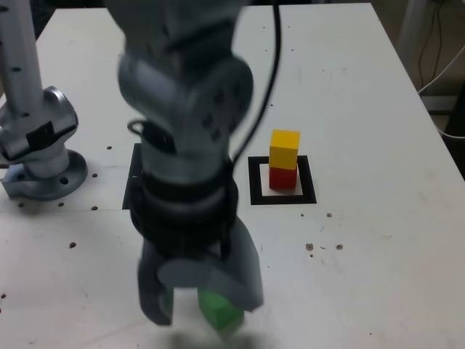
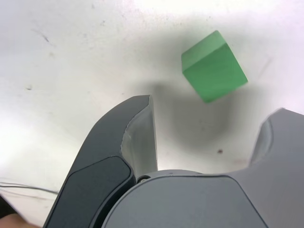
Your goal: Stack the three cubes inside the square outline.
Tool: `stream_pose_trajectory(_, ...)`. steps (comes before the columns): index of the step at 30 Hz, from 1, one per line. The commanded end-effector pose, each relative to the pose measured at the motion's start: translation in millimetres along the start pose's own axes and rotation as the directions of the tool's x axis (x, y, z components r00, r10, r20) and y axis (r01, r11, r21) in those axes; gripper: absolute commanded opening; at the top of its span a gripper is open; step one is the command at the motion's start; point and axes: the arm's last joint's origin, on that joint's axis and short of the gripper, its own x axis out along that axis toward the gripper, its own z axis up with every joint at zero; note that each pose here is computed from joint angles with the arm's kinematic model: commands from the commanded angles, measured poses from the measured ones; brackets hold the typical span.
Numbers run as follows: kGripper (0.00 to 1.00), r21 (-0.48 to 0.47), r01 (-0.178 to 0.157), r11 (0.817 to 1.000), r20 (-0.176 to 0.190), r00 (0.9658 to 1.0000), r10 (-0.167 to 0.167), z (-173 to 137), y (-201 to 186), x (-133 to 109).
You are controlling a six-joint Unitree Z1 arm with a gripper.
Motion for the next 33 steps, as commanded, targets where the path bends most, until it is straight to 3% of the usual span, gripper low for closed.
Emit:
stream_pose_trajectory(1, 1.0, -0.02, -0.013, 1.0, -0.003, 0.9999, 0.013, 4, 0, 7)
stream_pose_trajectory(7, 1.0, -0.118, -0.06, 0.991, -0.02, 0.9981, 0.058, 20, 17, 26)
stream_pose_trajectory(12, 0.99, -0.176, -0.071, 0.982, -0.021, 0.9975, 0.068, 32, 35, 32)
stream_pose_trajectory(33, 0.9, -0.166, -0.009, 0.986, -0.073, 0.9973, -0.003, 43, 35, 41)
